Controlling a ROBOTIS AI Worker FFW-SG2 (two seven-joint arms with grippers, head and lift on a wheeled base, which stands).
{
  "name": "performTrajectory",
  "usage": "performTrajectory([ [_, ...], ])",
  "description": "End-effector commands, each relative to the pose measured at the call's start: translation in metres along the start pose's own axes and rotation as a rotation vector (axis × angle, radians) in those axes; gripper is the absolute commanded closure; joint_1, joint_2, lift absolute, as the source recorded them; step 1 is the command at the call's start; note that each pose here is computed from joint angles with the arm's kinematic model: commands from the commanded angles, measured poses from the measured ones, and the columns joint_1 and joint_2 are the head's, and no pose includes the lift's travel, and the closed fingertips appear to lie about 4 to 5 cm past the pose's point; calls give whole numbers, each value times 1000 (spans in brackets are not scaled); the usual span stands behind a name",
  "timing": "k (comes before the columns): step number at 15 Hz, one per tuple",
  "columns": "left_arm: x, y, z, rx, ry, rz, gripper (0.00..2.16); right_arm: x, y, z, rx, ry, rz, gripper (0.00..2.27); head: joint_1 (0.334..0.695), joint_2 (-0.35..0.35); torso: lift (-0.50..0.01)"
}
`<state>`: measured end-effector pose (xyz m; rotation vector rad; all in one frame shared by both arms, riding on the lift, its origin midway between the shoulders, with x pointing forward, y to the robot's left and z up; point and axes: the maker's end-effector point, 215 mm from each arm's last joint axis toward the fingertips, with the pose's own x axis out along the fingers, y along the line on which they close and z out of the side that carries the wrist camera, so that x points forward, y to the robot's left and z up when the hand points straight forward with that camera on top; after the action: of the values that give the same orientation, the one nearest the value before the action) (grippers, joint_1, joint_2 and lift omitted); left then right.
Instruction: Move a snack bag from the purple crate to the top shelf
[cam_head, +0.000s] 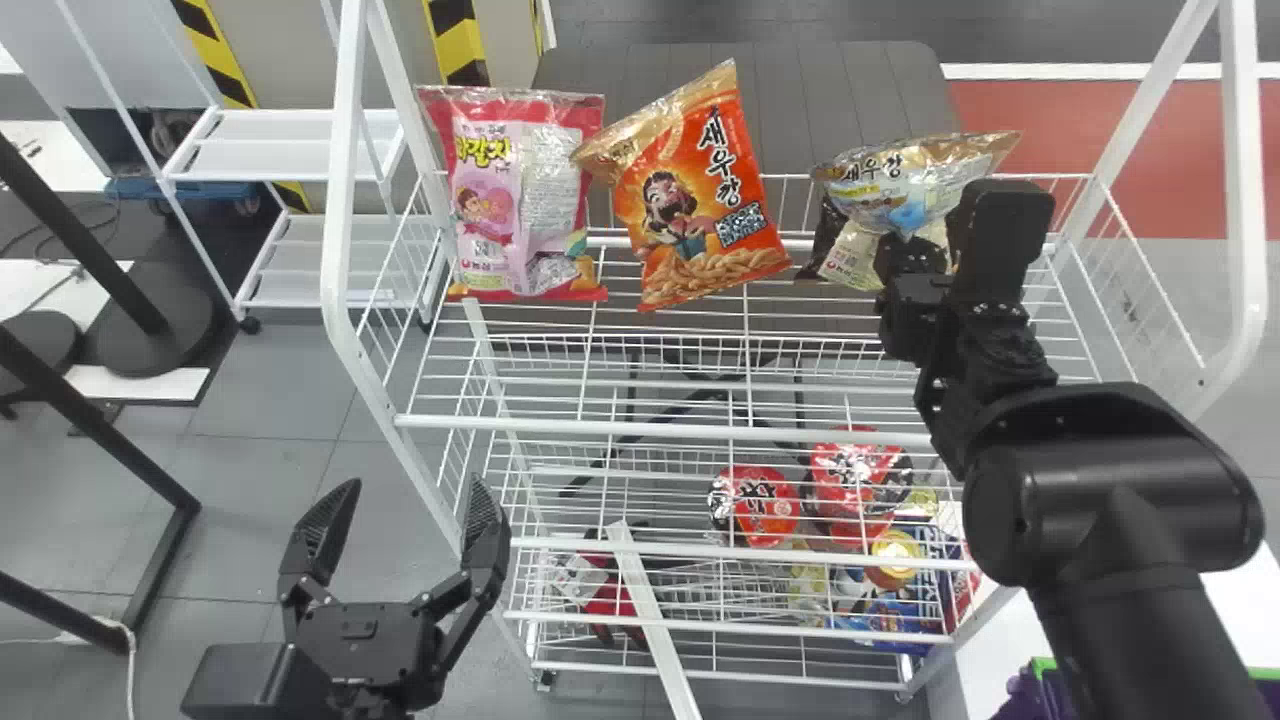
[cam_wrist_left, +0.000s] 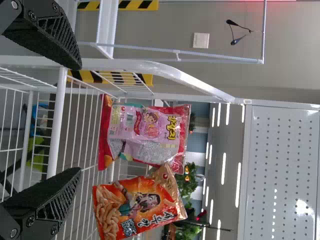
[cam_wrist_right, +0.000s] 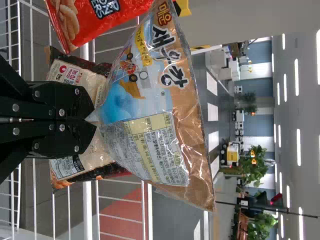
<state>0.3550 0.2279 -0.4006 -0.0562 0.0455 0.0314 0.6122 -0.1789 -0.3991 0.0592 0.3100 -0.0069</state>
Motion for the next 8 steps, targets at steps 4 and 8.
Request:
performTrajectory([
  [4,0,1,-2,3,5,1,87,5,8,-2,23,44,19,1754,695,60,2],
  [8,2,2,-6,5,11,4,87,1,11,3,-1,94,12,1750,695,67,2],
])
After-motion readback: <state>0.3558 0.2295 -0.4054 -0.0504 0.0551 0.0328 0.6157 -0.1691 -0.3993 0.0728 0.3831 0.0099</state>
